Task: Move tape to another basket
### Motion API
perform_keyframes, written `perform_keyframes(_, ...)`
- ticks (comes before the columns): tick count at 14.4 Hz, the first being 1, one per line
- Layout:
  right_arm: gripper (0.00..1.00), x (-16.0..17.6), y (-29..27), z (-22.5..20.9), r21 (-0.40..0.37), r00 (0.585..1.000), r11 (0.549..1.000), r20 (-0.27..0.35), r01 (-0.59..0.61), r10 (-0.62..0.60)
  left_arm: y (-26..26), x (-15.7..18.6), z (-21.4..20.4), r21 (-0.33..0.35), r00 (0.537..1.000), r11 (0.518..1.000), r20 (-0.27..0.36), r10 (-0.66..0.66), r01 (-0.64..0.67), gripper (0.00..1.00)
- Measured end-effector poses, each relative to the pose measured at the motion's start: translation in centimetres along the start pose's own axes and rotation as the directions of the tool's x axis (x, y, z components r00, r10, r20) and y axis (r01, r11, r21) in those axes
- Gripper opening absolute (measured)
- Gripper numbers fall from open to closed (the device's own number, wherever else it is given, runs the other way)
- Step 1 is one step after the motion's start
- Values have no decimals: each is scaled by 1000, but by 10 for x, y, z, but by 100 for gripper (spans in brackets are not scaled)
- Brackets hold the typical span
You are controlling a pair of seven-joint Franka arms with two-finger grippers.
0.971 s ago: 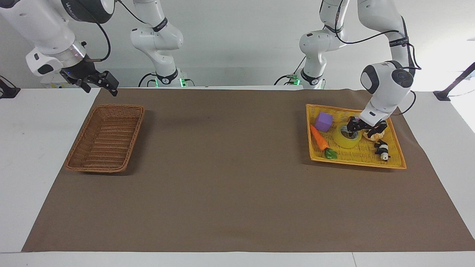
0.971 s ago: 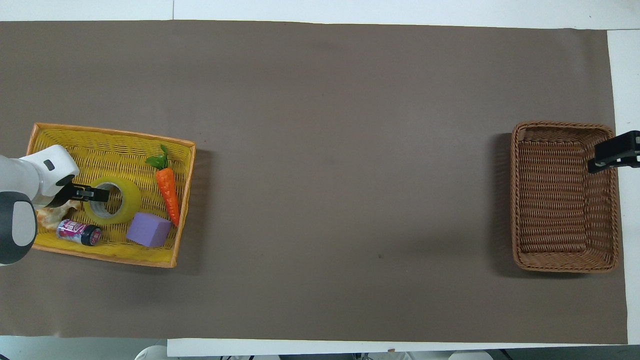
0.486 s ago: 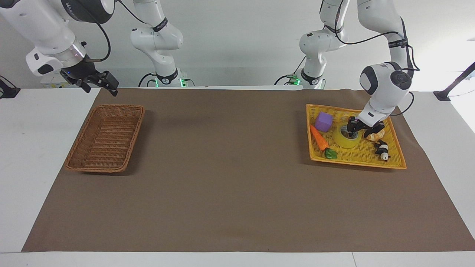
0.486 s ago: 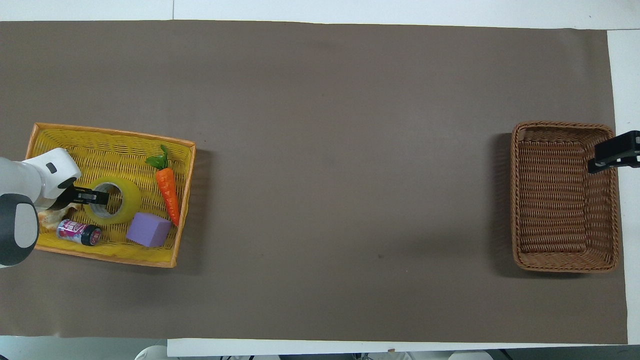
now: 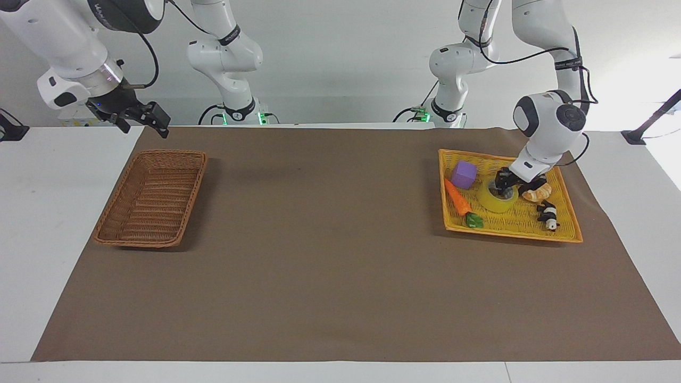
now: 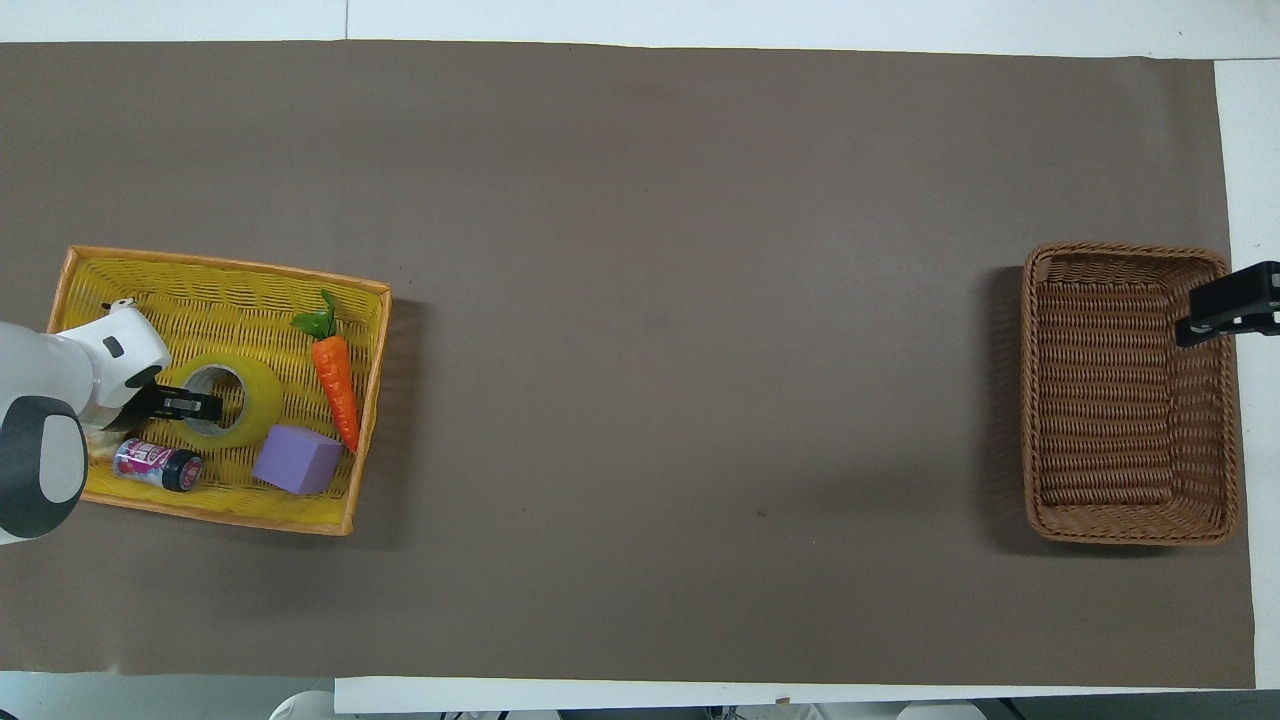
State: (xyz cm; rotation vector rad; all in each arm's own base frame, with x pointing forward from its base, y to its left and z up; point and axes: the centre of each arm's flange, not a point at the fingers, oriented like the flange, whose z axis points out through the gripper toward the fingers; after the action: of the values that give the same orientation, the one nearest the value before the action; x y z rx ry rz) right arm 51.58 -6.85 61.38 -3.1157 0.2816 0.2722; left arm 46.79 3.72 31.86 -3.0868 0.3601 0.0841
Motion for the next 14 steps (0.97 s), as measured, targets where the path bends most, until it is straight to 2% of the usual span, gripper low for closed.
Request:
perform_keyframes(9, 100, 0, 0, 0, 0, 1000, 1000, 0, 0, 0, 2, -1, 16, -10, 1000, 1000, 24, 2, -2, 59)
perform_keyframes(10, 100, 0, 0, 0, 0, 1000, 1000, 0, 0, 0, 2, -1, 18, -11, 1000, 1000, 24, 3, -3, 53)
perform_keyframes(11, 100, 0, 0, 0, 0, 1000, 1000, 0, 0, 0, 2, -1, 18, -11, 1000, 1000, 24, 3, -3, 53)
perform_keyframes(13, 100, 0, 0, 0, 0, 1000, 1000, 0, 0, 0, 4, 1, 16, -11, 1000, 1000, 20, 8, -8, 36)
perform_keyframes(14, 100, 0, 0, 0, 0, 1000, 1000, 0, 0, 0, 6, 3, 14, -10, 1000, 1000, 17, 14, -14, 23)
